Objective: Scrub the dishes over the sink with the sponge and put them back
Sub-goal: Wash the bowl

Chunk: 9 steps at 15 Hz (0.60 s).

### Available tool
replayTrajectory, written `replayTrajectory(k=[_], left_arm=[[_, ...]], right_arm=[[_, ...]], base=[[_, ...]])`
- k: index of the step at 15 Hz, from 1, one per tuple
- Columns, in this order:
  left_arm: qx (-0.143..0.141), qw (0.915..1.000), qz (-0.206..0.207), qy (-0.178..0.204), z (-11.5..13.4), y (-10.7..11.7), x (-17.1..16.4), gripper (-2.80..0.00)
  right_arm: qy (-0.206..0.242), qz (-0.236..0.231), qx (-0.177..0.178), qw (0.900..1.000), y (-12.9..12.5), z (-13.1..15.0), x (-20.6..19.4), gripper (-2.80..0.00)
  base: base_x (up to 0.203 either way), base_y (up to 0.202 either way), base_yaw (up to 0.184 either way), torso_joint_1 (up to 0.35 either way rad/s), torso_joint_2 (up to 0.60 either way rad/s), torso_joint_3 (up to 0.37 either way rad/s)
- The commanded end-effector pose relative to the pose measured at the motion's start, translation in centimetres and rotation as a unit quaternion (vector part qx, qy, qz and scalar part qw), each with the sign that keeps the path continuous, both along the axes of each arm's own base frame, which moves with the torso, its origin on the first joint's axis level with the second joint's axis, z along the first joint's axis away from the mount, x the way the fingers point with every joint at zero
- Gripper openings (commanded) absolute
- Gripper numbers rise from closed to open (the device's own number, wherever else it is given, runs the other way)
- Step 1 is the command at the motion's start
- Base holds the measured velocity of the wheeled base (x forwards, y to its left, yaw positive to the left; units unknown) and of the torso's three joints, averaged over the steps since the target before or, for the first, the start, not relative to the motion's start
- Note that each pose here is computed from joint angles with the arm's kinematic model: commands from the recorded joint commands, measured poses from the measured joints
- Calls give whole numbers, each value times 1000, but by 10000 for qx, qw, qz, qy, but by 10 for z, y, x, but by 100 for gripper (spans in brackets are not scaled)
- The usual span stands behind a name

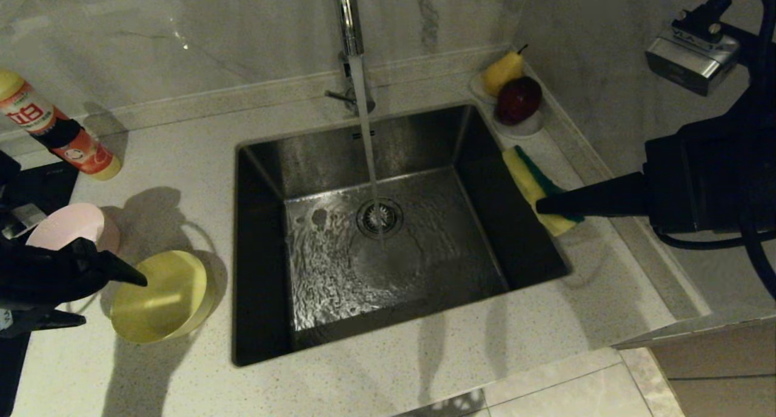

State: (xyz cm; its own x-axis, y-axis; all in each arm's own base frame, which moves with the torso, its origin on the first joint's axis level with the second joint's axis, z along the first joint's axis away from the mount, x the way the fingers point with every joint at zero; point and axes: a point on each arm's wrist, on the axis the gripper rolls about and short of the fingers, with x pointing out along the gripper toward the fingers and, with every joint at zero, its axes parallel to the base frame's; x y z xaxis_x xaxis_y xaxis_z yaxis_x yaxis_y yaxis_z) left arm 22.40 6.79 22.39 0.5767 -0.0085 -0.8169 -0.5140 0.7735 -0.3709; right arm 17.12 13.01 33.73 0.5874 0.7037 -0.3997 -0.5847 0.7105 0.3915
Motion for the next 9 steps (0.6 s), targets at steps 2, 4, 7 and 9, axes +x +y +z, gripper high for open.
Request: replayTrajectory(k=[2, 4, 7, 9], left_arm=[[27, 9998, 15, 201, -11, -1, 4, 0], [108, 9998, -5, 170, -19, -2, 11, 0], [159, 9996, -23, 225, -26, -7, 17, 0], [123, 9995, -29, 274, -29, -8, 19, 0]], right_arm=[[41, 4, -13, 10000, -1, -2, -1, -280], [64, 10, -22, 10000, -1, -4, -1, -280], [53, -47, -25, 10000, -3, -4, 1, -280], [52, -59, -33, 10000, -4, -4, 1, -280]], base=[[0, 0, 0, 0, 0, 0], [0, 0, 0, 0, 0, 0], [0, 0, 0, 0, 0, 0], [0, 0, 0, 0, 0, 0]])
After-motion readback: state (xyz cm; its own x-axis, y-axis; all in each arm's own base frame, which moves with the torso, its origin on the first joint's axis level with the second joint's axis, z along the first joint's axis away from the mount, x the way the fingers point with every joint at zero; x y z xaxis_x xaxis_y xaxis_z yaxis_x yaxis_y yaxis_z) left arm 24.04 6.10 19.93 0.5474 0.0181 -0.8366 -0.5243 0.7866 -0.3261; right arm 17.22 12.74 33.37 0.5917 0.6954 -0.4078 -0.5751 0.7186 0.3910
